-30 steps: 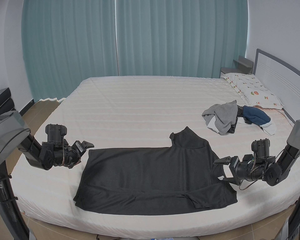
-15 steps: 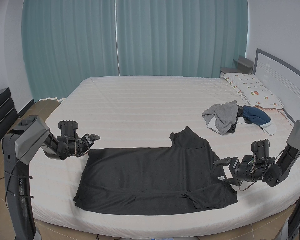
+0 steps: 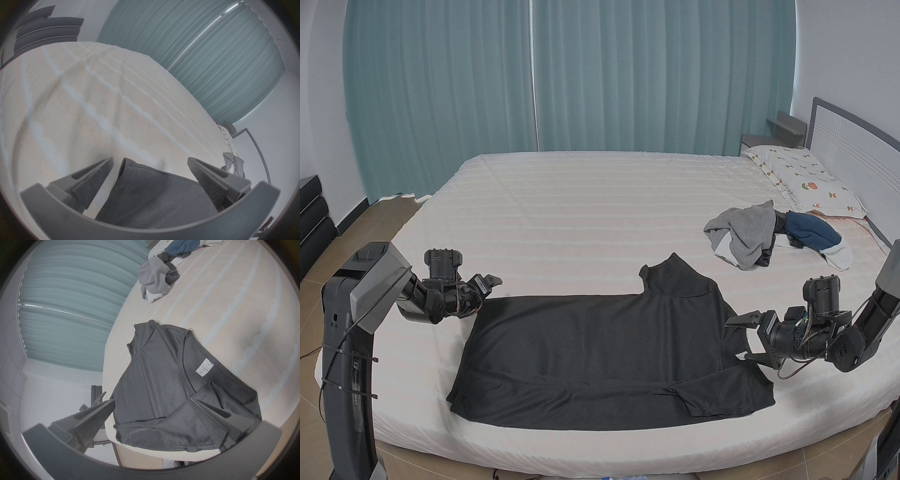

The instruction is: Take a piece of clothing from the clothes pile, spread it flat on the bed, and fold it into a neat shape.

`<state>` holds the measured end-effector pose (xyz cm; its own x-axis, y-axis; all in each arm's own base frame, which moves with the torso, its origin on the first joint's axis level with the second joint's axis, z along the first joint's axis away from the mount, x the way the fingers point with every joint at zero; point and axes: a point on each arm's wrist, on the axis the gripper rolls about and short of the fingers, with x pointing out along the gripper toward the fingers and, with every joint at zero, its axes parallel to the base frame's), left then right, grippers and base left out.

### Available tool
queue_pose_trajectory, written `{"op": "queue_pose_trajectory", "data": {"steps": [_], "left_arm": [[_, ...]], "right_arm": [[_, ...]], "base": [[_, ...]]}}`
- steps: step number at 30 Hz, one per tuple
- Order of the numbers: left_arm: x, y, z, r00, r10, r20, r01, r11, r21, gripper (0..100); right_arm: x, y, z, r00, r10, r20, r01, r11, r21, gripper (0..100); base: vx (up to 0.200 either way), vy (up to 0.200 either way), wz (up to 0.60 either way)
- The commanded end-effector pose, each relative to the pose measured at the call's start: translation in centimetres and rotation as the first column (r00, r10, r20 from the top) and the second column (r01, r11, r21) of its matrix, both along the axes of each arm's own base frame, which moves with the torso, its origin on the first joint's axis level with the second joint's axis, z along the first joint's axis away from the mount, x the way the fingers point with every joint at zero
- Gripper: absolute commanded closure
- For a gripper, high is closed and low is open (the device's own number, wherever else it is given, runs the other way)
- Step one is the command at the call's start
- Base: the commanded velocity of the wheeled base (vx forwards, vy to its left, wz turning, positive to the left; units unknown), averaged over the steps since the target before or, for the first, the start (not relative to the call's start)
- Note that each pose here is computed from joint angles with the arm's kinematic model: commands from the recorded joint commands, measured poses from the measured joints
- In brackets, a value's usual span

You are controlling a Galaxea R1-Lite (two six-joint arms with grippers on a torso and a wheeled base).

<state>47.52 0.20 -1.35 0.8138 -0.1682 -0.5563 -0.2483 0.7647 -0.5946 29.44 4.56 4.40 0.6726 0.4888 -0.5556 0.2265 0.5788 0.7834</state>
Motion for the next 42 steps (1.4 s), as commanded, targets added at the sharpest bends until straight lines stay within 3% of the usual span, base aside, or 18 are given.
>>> {"op": "queue_pose_trajectory", "data": {"steps": [1,8,13,21,27,30,42], "left_arm": [[0.0,0.0,-0.4,1.0,0.0,-0.008,0.0,1.0,-0.001,100],[0.2,0.5,-0.1,1.0,0.028,0.005,-0.028,1.0,0.012,100],[0.1,0.8,0.3,0.999,0.052,0.009,-0.052,0.999,0.017,100],[0.1,1.0,2.0,0.993,0.107,0.042,-0.108,0.994,0.021,100],[0.0,0.8,2.8,0.991,0.12,0.051,-0.12,0.993,-0.003,100],[-0.3,0.7,2.5,0.992,0.117,0.037,-0.117,0.993,-0.002,100],[-0.8,0.7,2.3,0.993,0.117,0.018,-0.117,0.993,0.0,100]], "right_arm": [[0.0,0.0,0.0,1.0,0.001,0.0,-0.001,1.0,0.0,0],[1.2,-0.2,1.3,0.998,-0.024,0.063,0.024,1.0,-0.003,0],[4.1,0.0,2.0,0.994,-0.03,0.109,0.035,0.998,-0.046,0],[9.4,0.1,-0.4,0.986,0.011,0.167,0.019,0.984,-0.179,0],[12.1,-0.1,-0.7,0.986,0.023,0.168,0.015,0.975,-0.222,0],[15.5,-0.6,-2.3,0.984,0.045,0.171,0.007,0.957,-0.29,0],[20.1,-0.3,-5.4,0.975,0.088,0.204,-0.014,0.941,-0.338,0]], "base": [[0.0,0.0,0.0],[0.0,0.0,0.0],[0.0,0.0,0.0],[0.0,0.0,0.0],[0.0,0.0,0.0],[0.0,0.0,0.0],[0.0,0.0,0.0]]}}
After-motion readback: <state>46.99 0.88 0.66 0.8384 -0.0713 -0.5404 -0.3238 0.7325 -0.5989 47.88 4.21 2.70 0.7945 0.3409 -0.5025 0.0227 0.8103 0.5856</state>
